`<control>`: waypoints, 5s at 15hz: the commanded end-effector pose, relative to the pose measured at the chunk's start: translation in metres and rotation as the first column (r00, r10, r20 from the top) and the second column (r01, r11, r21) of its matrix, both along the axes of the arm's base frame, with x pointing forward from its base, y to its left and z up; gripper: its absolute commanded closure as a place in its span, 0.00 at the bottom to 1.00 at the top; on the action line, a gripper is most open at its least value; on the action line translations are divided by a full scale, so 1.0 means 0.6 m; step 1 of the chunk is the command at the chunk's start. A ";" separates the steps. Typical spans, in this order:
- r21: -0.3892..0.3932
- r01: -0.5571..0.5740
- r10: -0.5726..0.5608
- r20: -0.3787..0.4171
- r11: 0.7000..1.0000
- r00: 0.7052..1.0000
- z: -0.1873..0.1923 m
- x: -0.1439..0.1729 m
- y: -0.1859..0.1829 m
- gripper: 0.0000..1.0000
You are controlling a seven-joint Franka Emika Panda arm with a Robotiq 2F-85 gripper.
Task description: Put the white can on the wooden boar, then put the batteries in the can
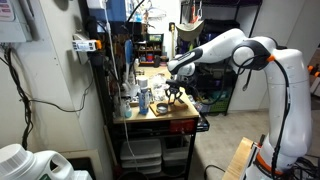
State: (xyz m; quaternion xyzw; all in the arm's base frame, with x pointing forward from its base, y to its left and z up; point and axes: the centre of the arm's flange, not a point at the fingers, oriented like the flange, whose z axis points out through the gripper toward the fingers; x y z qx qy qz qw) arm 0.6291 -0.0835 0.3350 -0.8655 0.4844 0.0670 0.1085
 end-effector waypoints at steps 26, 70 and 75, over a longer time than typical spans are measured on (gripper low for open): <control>-0.079 -0.417 0.420 0.022 0.905 0.907 -0.007 0.005 -0.051 0.96; -0.086 -0.481 0.485 0.029 0.872 0.874 -0.023 -0.004 -0.078 0.16; -0.087 -0.485 0.489 0.027 0.870 0.872 -0.024 -0.003 -0.076 0.53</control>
